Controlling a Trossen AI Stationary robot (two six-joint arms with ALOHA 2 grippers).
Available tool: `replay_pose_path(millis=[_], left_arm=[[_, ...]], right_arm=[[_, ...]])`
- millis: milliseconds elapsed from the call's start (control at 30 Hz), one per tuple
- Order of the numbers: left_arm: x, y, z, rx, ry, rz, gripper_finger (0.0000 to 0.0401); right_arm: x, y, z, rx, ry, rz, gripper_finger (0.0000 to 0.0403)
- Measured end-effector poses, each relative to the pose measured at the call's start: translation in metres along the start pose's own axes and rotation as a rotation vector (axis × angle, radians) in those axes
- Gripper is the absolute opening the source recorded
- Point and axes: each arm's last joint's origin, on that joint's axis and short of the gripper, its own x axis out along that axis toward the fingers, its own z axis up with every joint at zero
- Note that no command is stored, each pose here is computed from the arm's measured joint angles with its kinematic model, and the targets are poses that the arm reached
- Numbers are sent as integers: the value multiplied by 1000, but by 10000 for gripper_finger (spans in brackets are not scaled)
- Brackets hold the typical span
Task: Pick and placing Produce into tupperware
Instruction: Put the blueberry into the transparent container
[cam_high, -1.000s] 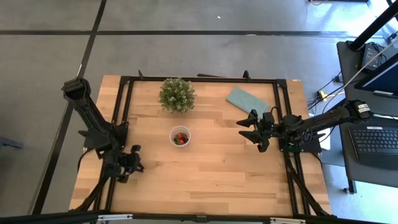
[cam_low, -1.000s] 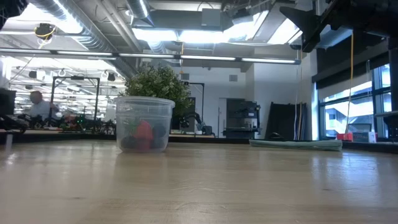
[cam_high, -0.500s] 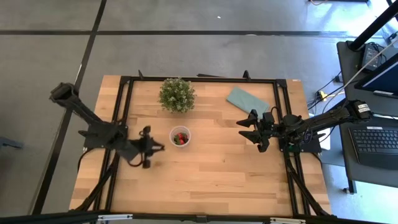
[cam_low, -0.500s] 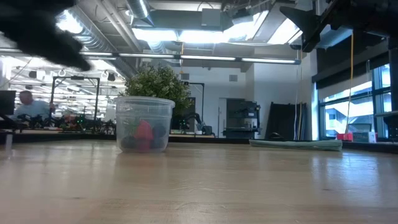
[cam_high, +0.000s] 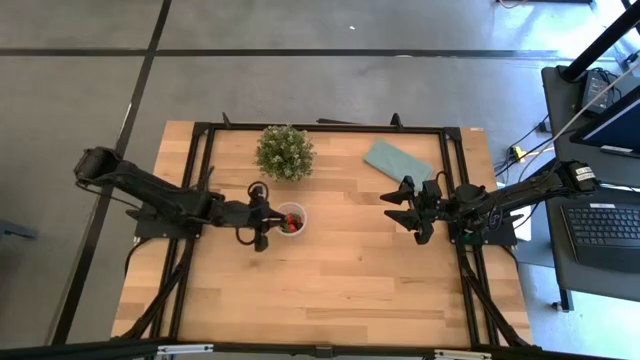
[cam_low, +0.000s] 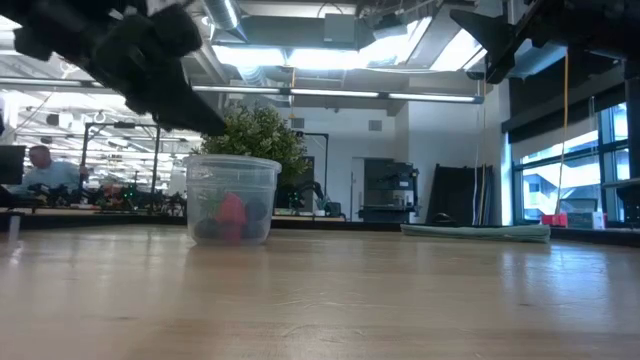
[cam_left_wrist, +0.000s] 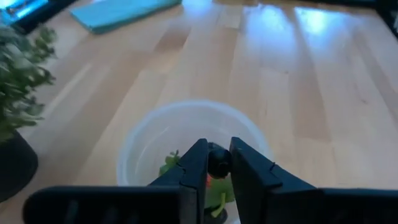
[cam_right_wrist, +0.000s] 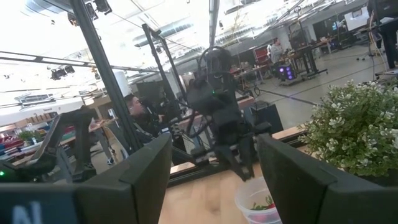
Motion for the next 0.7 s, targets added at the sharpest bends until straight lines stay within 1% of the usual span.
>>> replay_pose_path(millis=[167, 333, 533, 700], left_arm=[[15, 0, -7, 2, 38, 8, 62], [24, 1, -6, -18, 7, 16, 65], [26, 1, -5, -26, -14, 18, 62], [26, 2, -5, -33, -19, 38, 74]], right_arm=[[0, 0, 0, 0, -2, 1, 239], [0, 0, 0, 4, -2, 1, 239], [0, 0, 0, 25, -2, 1, 239], [0, 0, 0, 24, -1, 1, 239]])
